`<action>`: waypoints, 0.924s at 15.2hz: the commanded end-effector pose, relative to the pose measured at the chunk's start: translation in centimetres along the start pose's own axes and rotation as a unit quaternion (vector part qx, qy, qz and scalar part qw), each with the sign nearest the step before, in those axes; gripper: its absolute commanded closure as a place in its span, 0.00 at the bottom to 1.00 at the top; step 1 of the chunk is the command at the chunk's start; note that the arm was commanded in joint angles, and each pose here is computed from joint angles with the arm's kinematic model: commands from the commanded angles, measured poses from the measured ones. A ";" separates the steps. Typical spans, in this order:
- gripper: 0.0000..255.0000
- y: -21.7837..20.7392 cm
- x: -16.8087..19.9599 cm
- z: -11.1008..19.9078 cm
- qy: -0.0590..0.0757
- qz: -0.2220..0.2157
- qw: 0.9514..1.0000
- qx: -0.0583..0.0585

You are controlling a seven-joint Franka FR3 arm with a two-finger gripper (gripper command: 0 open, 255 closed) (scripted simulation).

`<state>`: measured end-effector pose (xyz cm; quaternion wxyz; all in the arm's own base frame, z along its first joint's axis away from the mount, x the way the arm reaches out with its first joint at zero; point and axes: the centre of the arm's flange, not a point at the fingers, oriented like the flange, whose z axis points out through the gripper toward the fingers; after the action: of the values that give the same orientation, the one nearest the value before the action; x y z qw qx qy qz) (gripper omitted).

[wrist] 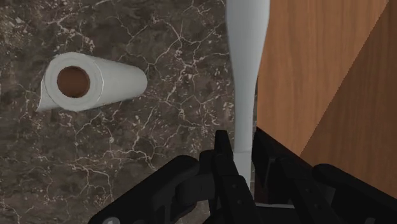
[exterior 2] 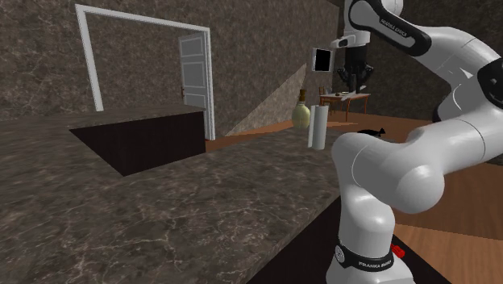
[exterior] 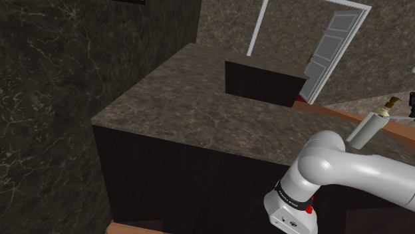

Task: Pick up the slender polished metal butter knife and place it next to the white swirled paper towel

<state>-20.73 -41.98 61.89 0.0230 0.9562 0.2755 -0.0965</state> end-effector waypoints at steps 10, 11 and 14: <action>1.00 1.3 -14.1 2.8 -0.001 0.000 1.000 0.000; 1.00 1.5 -15.4 3.1 -0.001 0.000 1.000 0.000; 1.00 1.9 -19.0 3.8 -0.001 0.000 1.000 0.000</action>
<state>-35.09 -53.03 61.90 0.0229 0.9562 0.2755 -0.0964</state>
